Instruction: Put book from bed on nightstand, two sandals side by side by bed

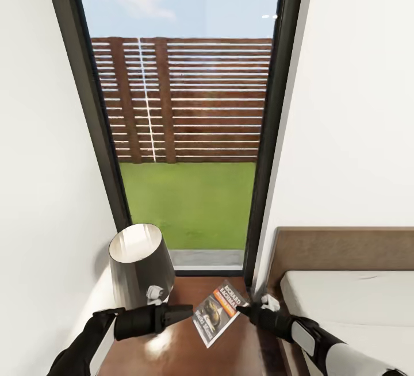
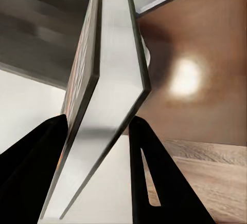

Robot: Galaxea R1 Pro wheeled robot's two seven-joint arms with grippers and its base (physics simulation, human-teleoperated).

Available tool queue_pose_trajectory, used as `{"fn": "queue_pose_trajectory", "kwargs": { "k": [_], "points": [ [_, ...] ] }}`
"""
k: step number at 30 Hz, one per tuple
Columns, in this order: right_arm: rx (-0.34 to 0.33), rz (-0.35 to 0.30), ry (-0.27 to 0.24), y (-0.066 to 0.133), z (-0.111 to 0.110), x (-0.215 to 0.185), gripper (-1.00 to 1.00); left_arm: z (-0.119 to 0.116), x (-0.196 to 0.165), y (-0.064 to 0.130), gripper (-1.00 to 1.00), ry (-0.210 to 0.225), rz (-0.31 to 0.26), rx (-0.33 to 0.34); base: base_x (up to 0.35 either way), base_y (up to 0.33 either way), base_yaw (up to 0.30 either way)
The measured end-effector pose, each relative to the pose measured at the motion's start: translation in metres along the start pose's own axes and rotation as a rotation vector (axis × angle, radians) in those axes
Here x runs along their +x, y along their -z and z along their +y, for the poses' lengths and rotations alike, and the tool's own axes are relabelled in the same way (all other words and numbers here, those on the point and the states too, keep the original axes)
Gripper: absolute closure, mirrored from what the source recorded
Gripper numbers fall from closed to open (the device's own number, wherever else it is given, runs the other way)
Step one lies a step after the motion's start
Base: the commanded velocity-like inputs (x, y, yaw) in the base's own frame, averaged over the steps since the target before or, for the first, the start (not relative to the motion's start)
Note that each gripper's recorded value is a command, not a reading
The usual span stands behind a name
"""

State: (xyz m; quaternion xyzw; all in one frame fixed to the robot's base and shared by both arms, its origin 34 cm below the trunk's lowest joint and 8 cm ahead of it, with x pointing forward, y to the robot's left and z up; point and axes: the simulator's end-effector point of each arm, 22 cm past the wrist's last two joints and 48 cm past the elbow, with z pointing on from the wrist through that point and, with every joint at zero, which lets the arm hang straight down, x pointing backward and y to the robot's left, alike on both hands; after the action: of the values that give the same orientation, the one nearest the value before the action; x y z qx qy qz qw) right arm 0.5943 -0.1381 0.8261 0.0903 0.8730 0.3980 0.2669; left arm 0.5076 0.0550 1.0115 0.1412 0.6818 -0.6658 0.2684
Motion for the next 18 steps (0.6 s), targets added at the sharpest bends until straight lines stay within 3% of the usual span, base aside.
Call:
{"fn": "queue_pose_trajectory", "kwargs": {
  "k": [4, 6, 18],
  "points": [
    [-0.041, -0.027, 0.02, -0.014, 0.03, -0.011, 1.0, -0.004, -0.003, 0.0, -1.0, 0.01, -0.015, 0.018, 0.0, 0.0, 0.0],
    [-0.048, -0.022, 0.037, -0.017, 0.035, -0.011, 1.0, -0.004, -0.003, 0.0, -1.0, 0.011, -0.015, 0.019, 0.0, 0.0, 0.0],
    [-0.058, -0.028, 0.042, -0.023, 0.036, -0.015, 1.0, 0.004, -0.003, 0.0, -1.0, 0.012, -0.017, 0.017, 0.0, 0.0, 0.0]
  ]
}}
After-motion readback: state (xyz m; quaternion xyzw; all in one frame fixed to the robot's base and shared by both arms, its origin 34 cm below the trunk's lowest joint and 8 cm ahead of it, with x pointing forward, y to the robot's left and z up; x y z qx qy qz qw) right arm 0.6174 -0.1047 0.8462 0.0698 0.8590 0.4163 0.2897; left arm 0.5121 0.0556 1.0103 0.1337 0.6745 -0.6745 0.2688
